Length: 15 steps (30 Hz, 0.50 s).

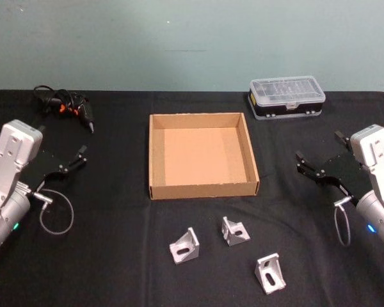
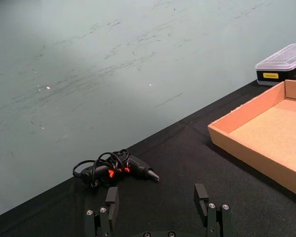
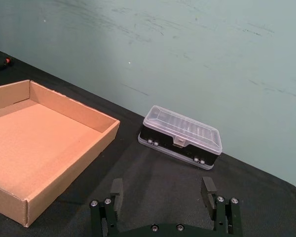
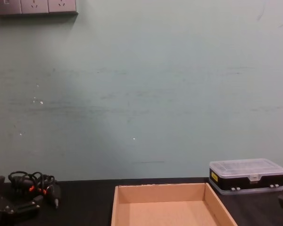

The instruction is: Use one hand to pick up the angle iron from the table and place it into the box.

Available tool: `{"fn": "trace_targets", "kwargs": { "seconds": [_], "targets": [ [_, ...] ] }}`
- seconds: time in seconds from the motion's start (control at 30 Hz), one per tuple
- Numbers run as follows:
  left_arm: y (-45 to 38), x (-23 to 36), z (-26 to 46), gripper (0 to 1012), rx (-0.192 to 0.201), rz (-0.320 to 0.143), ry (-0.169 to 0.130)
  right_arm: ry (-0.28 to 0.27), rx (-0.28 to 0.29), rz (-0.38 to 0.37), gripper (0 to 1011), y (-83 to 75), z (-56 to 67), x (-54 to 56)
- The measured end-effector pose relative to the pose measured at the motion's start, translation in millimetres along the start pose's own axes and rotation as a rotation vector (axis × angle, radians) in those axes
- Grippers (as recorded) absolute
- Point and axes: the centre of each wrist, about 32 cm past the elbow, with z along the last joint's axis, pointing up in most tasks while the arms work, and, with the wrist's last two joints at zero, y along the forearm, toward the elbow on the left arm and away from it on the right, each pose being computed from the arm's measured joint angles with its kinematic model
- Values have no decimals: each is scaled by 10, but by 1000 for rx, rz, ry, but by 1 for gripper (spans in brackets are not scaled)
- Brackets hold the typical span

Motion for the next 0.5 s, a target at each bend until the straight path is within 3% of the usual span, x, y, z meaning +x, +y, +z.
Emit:
{"fn": "trace_targets", "kwargs": {
  "seconds": [0.5],
  "targets": [
    [0,0,0,1000,0,0,0,0,0,0,1003,0,0,0]
  ]
}}
